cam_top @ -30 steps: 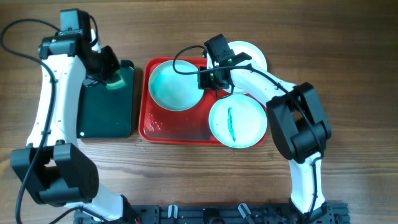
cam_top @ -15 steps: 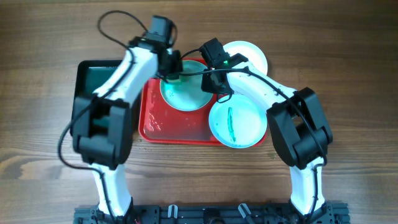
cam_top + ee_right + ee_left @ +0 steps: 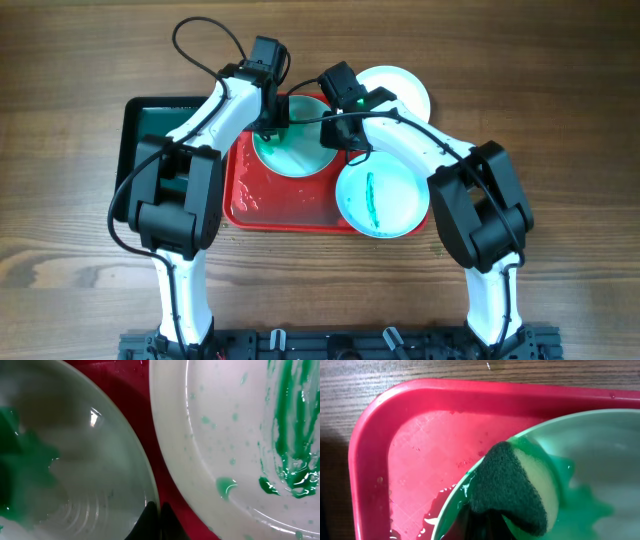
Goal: Clean dirty plates on tray and stack at the side
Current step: 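Scrub the plate again with the sponge in the left gripper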
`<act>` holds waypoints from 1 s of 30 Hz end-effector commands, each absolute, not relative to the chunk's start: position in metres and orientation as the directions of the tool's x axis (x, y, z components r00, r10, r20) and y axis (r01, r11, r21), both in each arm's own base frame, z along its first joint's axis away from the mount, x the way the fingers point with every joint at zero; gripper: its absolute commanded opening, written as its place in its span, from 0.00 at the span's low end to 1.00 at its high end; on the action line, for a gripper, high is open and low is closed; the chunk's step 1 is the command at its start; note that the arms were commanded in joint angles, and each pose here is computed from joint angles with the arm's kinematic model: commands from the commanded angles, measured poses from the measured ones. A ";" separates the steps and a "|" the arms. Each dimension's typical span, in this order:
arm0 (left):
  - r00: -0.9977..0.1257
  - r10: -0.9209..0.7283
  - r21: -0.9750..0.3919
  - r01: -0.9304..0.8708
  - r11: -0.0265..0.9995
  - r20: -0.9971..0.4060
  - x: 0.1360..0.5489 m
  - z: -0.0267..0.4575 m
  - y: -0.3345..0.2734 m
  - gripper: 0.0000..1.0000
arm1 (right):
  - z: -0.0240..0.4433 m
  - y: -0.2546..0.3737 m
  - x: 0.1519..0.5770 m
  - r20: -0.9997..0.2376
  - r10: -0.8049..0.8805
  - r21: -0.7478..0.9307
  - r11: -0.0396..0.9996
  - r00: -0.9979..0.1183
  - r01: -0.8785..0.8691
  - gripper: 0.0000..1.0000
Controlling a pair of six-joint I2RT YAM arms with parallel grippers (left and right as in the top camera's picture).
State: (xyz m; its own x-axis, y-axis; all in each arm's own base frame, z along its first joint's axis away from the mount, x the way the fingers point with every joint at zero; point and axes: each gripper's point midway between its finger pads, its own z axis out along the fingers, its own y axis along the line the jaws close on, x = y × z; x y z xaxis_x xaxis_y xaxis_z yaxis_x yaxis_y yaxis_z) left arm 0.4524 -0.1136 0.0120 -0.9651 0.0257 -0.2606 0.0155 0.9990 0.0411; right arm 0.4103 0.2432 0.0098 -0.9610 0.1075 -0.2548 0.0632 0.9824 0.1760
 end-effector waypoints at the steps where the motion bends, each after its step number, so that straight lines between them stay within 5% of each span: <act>1: -0.980 0.160 0.009 0.160 0.987 -0.116 0.426 -0.015 -0.111 0.04 | 0.005 0.231 0.409 -0.260 0.096 0.129 0.990 -0.961 0.064 0.04; 3: -0.968 0.250 -0.224 0.242 0.944 0.007 0.386 -0.012 -0.144 0.04 | 0.005 0.232 0.409 -0.258 0.096 0.136 0.989 -0.962 0.062 0.04; 6: -0.929 0.361 -0.399 0.302 0.866 0.080 0.351 -0.001 -0.165 0.04 | 0.005 0.233 0.410 -0.263 0.097 0.140 0.988 -0.960 0.062 0.04; 11: -0.912 0.409 -0.453 0.355 0.818 0.024 0.355 0.003 -0.175 0.04 | 0.005 0.231 0.411 -0.252 0.103 0.152 0.986 -0.962 0.066 0.04; 13: -0.934 0.358 -0.390 0.333 0.858 -0.011 0.372 -0.003 -0.170 0.04 | 0.005 0.230 0.411 -0.250 0.103 0.151 0.986 -0.963 0.066 0.04; 15: -0.984 0.172 -0.078 0.175 0.981 -0.047 0.407 -0.016 -0.123 0.04 | 0.005 0.230 0.410 -0.250 0.102 0.151 0.986 -0.963 0.066 0.04; 20: -0.983 0.022 0.209 -0.017 0.978 -0.183 0.438 -0.009 -0.074 0.04 | 0.005 0.230 0.410 -0.249 0.101 0.151 0.986 -0.963 0.065 0.04; 24: -0.948 -0.069 0.274 -0.159 0.948 -0.309 0.458 0.001 -0.058 0.04 | 0.005 0.234 0.408 -0.239 0.076 0.165 0.986 -0.968 0.037 0.04; 30: -0.875 -0.081 0.191 -0.193 0.962 -0.478 0.500 0.014 -0.075 0.04 | 0.004 0.234 0.408 -0.240 0.078 0.166 0.985 -0.968 0.038 0.04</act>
State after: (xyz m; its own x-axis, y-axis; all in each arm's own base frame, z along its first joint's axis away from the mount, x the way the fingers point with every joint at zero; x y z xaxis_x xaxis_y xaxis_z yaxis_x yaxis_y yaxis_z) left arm 0.4809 -0.1061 0.0171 -0.9194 -0.0317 -0.3921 -0.0751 0.9925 0.0960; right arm 0.4128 0.2512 0.0116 -0.9633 0.0906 -0.2527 0.0324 0.9737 0.2256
